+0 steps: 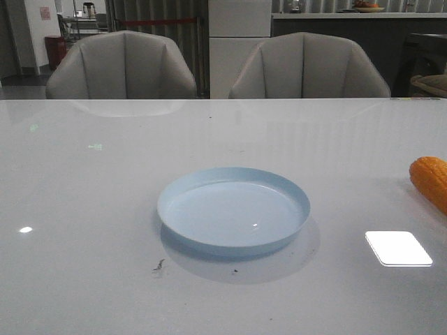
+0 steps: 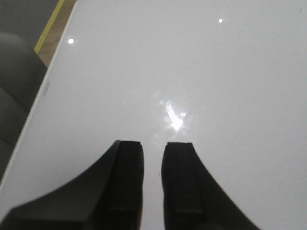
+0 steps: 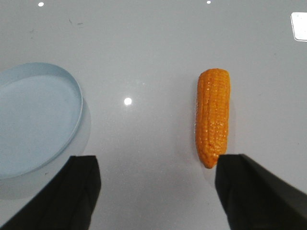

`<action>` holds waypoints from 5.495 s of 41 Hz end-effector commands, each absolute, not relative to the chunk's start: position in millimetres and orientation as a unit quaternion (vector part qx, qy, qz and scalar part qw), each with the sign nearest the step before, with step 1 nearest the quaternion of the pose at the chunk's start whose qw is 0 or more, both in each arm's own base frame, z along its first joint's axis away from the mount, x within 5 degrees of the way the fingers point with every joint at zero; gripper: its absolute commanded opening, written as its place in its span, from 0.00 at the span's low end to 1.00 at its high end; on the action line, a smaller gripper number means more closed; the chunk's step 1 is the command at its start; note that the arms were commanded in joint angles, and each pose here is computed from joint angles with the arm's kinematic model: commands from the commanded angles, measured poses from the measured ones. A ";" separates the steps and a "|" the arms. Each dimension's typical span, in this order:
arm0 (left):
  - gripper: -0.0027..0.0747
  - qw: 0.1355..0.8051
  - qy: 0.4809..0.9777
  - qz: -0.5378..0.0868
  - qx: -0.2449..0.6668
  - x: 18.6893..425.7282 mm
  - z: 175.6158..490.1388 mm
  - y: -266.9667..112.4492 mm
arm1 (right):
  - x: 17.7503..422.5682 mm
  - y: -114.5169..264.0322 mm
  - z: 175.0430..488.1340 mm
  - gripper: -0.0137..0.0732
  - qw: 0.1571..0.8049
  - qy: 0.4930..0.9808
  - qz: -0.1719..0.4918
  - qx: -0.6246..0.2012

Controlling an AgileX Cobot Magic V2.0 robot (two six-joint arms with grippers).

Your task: Place corn on plate with both arms

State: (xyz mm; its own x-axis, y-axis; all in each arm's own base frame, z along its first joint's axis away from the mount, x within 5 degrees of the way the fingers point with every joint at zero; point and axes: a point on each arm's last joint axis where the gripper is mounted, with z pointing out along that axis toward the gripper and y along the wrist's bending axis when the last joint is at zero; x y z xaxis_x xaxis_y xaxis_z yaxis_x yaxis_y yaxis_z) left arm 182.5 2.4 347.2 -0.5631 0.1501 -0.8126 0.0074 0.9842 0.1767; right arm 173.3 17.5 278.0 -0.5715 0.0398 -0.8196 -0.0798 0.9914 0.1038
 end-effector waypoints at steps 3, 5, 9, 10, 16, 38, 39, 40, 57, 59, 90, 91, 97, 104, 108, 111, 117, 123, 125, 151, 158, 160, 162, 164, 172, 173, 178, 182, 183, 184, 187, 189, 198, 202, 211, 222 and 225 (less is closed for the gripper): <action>0.30 0.511 0.855 0.068 0.057 164.0 316.5 0.9 | 196.5 17.5 303.0 0.85 0.507 0.860 0.056 -0.015; 0.30 0.514 0.853 0.063 0.058 158.8 306.0 0.3 | 204.9 17.7 304.1 0.85 0.494 0.868 0.047 -0.025; 0.30 0.519 0.850 0.060 0.060 151.6 295.0 -0.1 | 224.8 16.9 305.7 0.85 0.472 0.880 0.022 -0.048; 0.30 0.520 0.850 0.060 0.060 150.3 294.2 -0.1 | 228.3 16.1 308.0 0.85 0.474 0.879 0.018 -0.049; 0.30 0.518 0.851 0.062 0.061 149.6 293.5 0.2 | 261.8 5.4 310.5 0.85 0.454 0.891 0.009 -0.026; 0.30 0.518 0.851 0.062 0.061 149.6 293.5 0.2 | 349.4 -10.9 247.8 0.85 0.331 0.943 0.006 -0.004; 0.30 0.518 0.851 0.062 0.061 149.6 293.5 0.2 | 351.1 -11.0 242.9 0.85 0.325 0.946 0.006 -0.004; 0.30 0.518 0.851 0.062 0.061 149.6 293.5 0.2 | 352.2 -11.1 239.6 0.85 0.320 0.947 0.006 -0.004; 0.30 0.518 0.851 0.062 0.061 149.6 293.5 0.2 | 369.0 -12.1 193.3 0.85 0.281 0.960 0.006 -0.001; 0.30 0.518 0.851 0.062 0.061 149.6 293.5 0.2 | 369.6 -12.2 189.5 0.85 0.275 0.961 0.007 -0.001; 0.30 0.518 0.851 0.062 0.061 149.6 293.5 0.2 | 390.9 3.2 224.0 0.29 0.294 0.954 -0.016 -0.059; 0.30 0.518 0.851 0.062 0.061 149.6 293.5 0.2 | 393.1 7.8 228.8 0.29 0.298 0.952 -0.015 -0.066; 0.30 0.518 0.851 0.062 0.061 149.6 293.5 0.2 | 399.8 39.1 249.1 0.29 0.317 0.941 -0.009 -0.120; 0.30 0.518 0.851 0.062 0.062 149.7 293.7 0.2 | 396.4 80.3 255.5 0.29 0.326 0.928 0.002 -0.183; 0.30 0.518 0.851 0.062 0.062 149.7 293.7 0.2 | 390.9 103.3 255.4 0.29 0.325 0.922 0.011 -0.212; 0.30 0.518 0.851 0.062 0.062 149.7 293.7 0.2 | 386.4 119.2 255.4 0.29 0.324 0.917 0.017 -0.231; 0.30 0.518 0.851 0.062 0.062 149.7 293.7 0.2 | 377.8 144.0 255.4 0.29 0.324 0.909 0.028 -0.260; 0.30 0.518 0.851 0.062 0.062 149.7 293.7 0.2 | 370.1 165.4 252.2 0.29 0.319 0.903 0.036 -0.286; 0.30 0.518 0.851 0.062 0.062 149.7 293.7 0.2 | 367.6 172.1 249.3 0.29 0.313 0.902 0.038 -0.295; 0.30 0.518 0.851 0.062 0.062 149.7 293.7 0.2 | 356.3 224.3 209.2 0.56 0.285 0.894 0.065 -0.341; 0.30 0.518 0.851 0.062 0.062 149.7 293.7 0.2 | 357.0 224.7 209.7 0.80 0.290 0.892 0.066 -0.340; 0.30 0.518 0.851 0.062 0.062 149.7 293.7 0.2 | 357.1 224.8 209.8 0.82 0.291 0.892 0.066 -0.340; 0.30 0.518 0.851 0.062 0.062 149.7 293.7 0.2 | 357.5 225.0 210.2 0.83 0.294 0.891 0.067 -0.339; 0.30 0.518 0.851 0.062 0.062 149.7 293.7 0.2 | 357.7 225.1 210.3 0.83 0.295 0.891 0.067 -0.339; 0.30 0.518 0.851 0.062 0.062 149.7 293.7 0.2 | 365.3 230.0 236.9 0.83 0.324 0.881 0.073 -0.336; 0.30 0.518 0.851 0.061 0.061 149.7 293.6 0.1 | 366.2 230.6 242.4 0.83 0.330 0.879 0.074 -0.336; 0.30 0.518 0.851 0.061 0.061 149.7 293.6 0.1 | 369.1 229.3 273.2 0.83 0.345 0.872 0.066 -0.340; 0.30 0.519 0.850 0.060 0.061 149.8 293.8 0.0 | 371.0 225.9 299.4 0.83 0.362 0.866 0.061 -0.339; 0.30 0.519 0.850 0.060 0.061 149.8 293.8 0.0 | 371.2 223.2 307.2 0.83 0.364 0.866 0.060 -0.336; 0.30 0.519 0.850 0.060 0.061 149.8 293.8 0.0 | 371.5 220.1 311.4 0.83 0.362 0.868 0.058 -0.334; 0.30 0.519 0.850 0.060 0.061 149.8 293.8 0.0 | 372.0 207.4 327.5 0.83 0.360 0.873 0.049 -0.325; 0.30 0.520 0.850 0.060 0.061 149.9 293.9 0.0 | 371.1 195.1 338.9 0.83 0.356 0.879 0.043 -0.315; 0.30 0.521 0.849 0.060 0.061 149.9 294.1 -0.1 | 363.3 120.7 384.2 0.83 0.369 0.911 0.051 -0.177; 0.30 0.523 0.848 0.060 0.061 150.1 294.4 -0.2 | 353.3 85.5 408.7 0.83 0.394 0.909 0.064 -0.121; 0.30 0.529 0.845 0.059 0.062 150.7 295.5 -0.5 | 296.5 34.5 438.0 0.83 0.436 0.894 0.029 -0.095; 0.30 0.533 0.842 0.058 0.062 151.1 296.4 -0.7 | 207.2 20.8 397.0 0.83 0.486 0.872 0.051 -0.034; 0.30 0.533 0.842 0.058 0.062 151.1 296.4 -0.7 | 184.5 18.2 382.6 0.83 0.483 0.874 0.054 -0.022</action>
State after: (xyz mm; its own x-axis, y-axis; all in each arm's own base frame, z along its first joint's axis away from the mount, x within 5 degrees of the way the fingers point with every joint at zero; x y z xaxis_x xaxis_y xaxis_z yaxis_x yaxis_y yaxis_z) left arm 147.4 0.5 280.1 -0.5222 0.1725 -0.8352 0.0497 0.9838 0.1722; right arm 207.8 22.1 377.3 -0.6370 -0.0436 -0.7696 -0.1197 0.9919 0.0429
